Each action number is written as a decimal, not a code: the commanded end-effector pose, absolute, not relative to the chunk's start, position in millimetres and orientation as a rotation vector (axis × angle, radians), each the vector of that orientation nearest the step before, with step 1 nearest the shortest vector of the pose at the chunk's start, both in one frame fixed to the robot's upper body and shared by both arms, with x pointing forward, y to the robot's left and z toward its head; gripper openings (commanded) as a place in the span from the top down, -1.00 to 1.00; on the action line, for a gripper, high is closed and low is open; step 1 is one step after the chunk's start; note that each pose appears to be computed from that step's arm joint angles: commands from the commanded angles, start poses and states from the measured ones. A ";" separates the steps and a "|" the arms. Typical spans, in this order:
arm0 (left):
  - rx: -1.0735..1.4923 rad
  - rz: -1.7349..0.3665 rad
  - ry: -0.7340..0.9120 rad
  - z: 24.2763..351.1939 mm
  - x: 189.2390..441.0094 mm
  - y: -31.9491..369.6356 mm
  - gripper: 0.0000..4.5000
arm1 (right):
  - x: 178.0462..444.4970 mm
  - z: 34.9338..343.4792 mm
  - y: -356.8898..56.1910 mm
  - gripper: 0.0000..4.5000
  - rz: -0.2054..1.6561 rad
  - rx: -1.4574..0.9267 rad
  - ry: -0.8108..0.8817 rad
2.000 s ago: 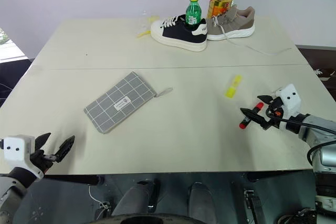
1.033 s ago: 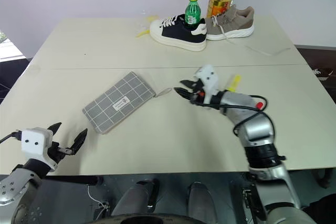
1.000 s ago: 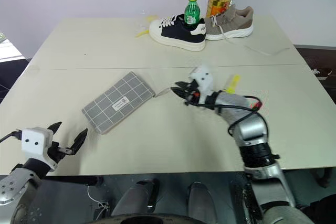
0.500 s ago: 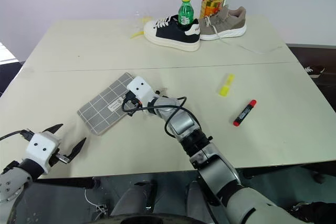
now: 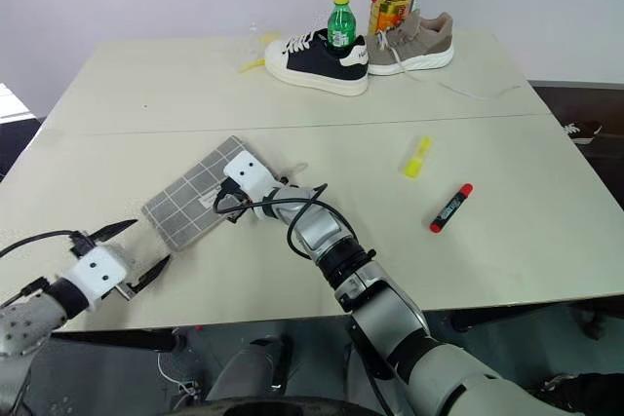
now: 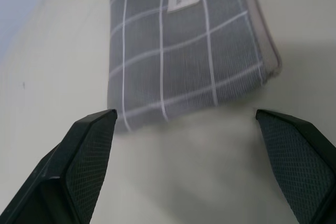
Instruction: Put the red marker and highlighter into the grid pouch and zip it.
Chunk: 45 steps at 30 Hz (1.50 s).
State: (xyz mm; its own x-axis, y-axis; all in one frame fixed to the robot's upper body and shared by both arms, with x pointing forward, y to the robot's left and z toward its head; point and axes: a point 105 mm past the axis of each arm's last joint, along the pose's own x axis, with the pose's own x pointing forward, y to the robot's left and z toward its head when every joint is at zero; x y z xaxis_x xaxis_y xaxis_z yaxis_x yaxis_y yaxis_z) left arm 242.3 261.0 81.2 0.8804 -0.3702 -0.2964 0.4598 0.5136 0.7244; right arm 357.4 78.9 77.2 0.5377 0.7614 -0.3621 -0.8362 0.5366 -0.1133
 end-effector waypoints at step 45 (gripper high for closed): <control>0.432 -0.634 -0.124 126.5 256.0 147.7 1.00 | 383.8 141.8 -63.6 0.11 0.869 -0.345 0.168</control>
State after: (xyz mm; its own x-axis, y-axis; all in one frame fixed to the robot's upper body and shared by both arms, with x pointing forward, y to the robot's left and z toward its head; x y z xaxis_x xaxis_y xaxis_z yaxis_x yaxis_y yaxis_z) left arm 258.5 153.4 116.8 0.8098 -0.5845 -0.0514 0.5510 0.7274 0.4090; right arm 382.5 -68.8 127.8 0.6331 0.7055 -0.3186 -0.7728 0.5995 -0.2082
